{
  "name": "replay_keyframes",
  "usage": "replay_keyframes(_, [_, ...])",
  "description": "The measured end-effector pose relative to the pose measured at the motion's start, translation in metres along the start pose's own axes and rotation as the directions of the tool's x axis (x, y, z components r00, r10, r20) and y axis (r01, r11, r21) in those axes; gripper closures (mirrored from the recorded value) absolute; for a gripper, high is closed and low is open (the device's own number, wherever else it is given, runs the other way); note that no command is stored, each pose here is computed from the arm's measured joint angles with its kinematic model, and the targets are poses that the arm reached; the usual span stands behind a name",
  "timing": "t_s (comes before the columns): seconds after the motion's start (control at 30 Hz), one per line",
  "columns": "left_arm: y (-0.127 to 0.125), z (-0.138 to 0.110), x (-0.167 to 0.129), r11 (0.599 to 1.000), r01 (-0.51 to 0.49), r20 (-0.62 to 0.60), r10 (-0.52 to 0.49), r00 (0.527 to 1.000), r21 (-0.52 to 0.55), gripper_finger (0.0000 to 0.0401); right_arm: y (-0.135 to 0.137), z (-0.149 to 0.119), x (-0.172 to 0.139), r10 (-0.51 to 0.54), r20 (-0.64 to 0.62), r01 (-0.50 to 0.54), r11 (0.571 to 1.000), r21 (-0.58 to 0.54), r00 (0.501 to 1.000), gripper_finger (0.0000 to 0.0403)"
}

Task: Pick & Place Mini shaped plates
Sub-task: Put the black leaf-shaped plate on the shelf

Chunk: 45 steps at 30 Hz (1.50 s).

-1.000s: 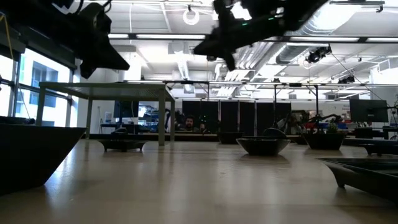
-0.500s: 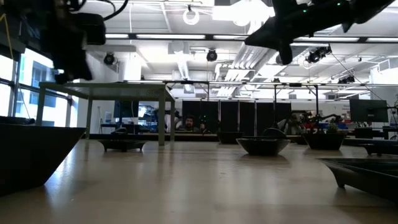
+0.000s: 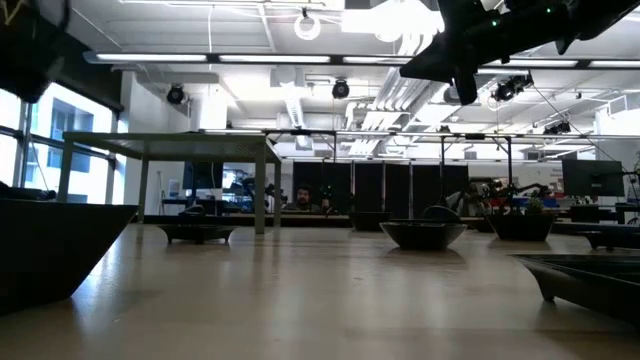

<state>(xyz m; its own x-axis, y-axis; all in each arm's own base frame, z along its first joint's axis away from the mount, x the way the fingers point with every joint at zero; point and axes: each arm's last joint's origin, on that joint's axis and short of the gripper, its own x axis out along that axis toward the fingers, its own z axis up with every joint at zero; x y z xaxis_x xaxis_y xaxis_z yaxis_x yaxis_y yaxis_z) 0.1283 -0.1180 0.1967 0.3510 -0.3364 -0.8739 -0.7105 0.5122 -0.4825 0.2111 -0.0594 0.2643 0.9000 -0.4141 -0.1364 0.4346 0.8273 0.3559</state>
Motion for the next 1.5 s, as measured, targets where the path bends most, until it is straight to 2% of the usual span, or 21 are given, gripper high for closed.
replay_keyframes(0.27, [-0.002,-0.023,0.023,0.997,-0.076,-0.068,0.074,0.995,-0.02,0.0285,-0.003,0.001,0.001,0.013,-0.005,-0.013,1.0,0.003,1.0,0.0399])
replay_keyframes(0.53, [-0.001,-0.037,0.048,0.986,-0.169,-0.139,0.166,0.976,-0.01,0.0273,-0.003,0.002,0.001,0.015,0.0,-0.015,1.0,0.003,1.0,0.04])
replay_keyframes(0.6, [-0.001,-0.039,0.052,0.985,-0.174,-0.149,0.171,0.974,-0.011,0.0276,-0.003,0.002,0.001,0.014,0.001,-0.014,1.0,0.003,1.0,0.0399])
replay_keyframes(0.7, [-0.006,-0.04,0.054,0.992,-0.129,-0.147,0.126,0.981,-0.006,0.0295,-0.002,0.002,0.001,0.013,0.005,-0.013,1.0,0.004,1.0,0.04])
replay_keyframes(0.97, [-0.009,-0.04,0.052,0.997,-0.079,-0.124,0.078,0.989,-0.006,0.0394,-0.003,0.002,0.001,0.003,0.011,-0.003,1.0,0.001,1.0,0.0399])
replay_keyframes(1.27, [-0.011,-0.037,0.035,1.0,-0.003,-0.085,0.002,0.996,-0.011,0.0398,-0.003,0.002,0.001,-0.001,0.011,0.001,1.0,-0.007,1.0,0.0399])
replay_keyframes(1.5, [-0.008,-0.033,0.017,0.997,0.04,-0.039,-0.043,0.998,-0.071,0.0393,-0.003,0.002,0.001,-0.015,0.017,0.015,1.0,-0.015,1.0,0.04])
